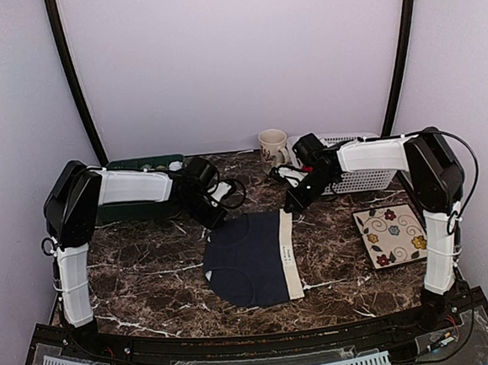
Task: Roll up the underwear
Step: Pick up the underwear from the center of the board, then fold the underwear at the center of the board.
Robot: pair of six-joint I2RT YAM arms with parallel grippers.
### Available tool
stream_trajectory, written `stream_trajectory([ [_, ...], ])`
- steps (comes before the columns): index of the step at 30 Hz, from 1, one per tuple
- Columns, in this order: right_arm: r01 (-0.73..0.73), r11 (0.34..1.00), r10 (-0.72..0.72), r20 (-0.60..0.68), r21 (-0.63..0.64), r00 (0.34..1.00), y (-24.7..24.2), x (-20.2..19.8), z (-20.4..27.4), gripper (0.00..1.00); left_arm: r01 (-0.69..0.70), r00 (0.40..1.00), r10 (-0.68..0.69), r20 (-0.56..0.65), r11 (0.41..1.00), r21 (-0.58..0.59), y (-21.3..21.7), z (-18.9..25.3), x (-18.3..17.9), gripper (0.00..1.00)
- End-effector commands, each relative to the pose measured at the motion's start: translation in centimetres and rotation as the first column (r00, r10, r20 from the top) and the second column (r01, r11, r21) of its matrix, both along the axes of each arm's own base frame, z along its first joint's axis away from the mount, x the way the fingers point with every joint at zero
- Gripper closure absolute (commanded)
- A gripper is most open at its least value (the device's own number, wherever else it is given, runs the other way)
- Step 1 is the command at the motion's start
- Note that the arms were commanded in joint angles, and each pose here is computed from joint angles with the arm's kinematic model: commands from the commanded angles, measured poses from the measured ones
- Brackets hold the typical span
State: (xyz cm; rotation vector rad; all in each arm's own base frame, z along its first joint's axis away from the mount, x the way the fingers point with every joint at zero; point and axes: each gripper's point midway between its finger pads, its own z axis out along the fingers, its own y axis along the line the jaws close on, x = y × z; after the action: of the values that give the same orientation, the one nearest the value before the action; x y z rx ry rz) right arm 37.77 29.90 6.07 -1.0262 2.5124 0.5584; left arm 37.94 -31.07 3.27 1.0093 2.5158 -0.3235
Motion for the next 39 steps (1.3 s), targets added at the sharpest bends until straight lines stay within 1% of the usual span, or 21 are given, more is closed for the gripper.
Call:
stream_trajectory([
  [1, 0.001, 0.998, -0.004, 0.055, 0.064, 0.998, 0.4, 1.2, 3.6, 1.0, 0.048, 0.998, -0.043, 0.037, 0.99, -0.131, -2.2, 4.6, -0.4, 1.0],
  [5, -0.017, 0.994, 0.012, 0.048, 0.107, 0.999, 0.8, 0.5, 4.5, 1.0, 0.06, 0.998, -0.055, 0.033, 0.987, -0.147, -2.0, 4.9, -1.1, 1.0],
  [13, -0.037, 0.988, 0.034, 0.022, 0.153, 0.999, 0.9, -1.7, 5.1, 1.0, 0.068, 0.996, -0.053, 0.077, 0.976, -0.205, -1.4, 6.5, -2.5, 1.0],
  [23, -0.059, 0.982, 0.053, 0.04, 0.178, 0.998, 1.2, -4.4, 7.0, 1.0, 0.113, 0.99, -0.087, 0.112, 0.961, -0.253, -0.7, 8.3, -4.7, 1.0],
  [27, -0.075, 0.981, 0.071, 0.029, 0.179, 0.997, 1.3, -5.9, 6.9, 1.0, 0.159, 0.984, -0.127, 0.127, 0.947, -0.278, -0.9, 9.0, -6.3, 1.0],
  [30, -0.092, 0.98, 0.09, 0.021, 0.174, 0.996, 1.5, -7.2, 6.7, 1.0, 0.194, 0.979, -0.168, 0.113, 0.938, -0.288, -1.1, 8.8, -8.0, 1.0],
  [35, -0.11, 0.98, 0.112, 0.0, 0.168, 0.994, 1.6, -9.7, 6.3, 1.0, 0.234, 0.972, -0.228, 0.055, 0.929, -0.285, -1.4, 7.2, -11.2, 1.0],
  [37, -0.117, 0.977, 0.122, -0.014, 0.177, 0.992, 1.7, -10.7, 6.0, 1.0, 0.23, 0.972, -0.234, 0.019, 0.932, -0.279, -1.2, 6.2, -12.2, 1.0],
  [39, -0.119, 0.979, 0.128, -0.047, 0.168, 0.991, 1.4, -12.1, 4.6, 1.0, 0.211, 0.974, -0.224, -0.019, 0.938, -0.275, -0.9, 5.2, -12.9, 1.0],
])
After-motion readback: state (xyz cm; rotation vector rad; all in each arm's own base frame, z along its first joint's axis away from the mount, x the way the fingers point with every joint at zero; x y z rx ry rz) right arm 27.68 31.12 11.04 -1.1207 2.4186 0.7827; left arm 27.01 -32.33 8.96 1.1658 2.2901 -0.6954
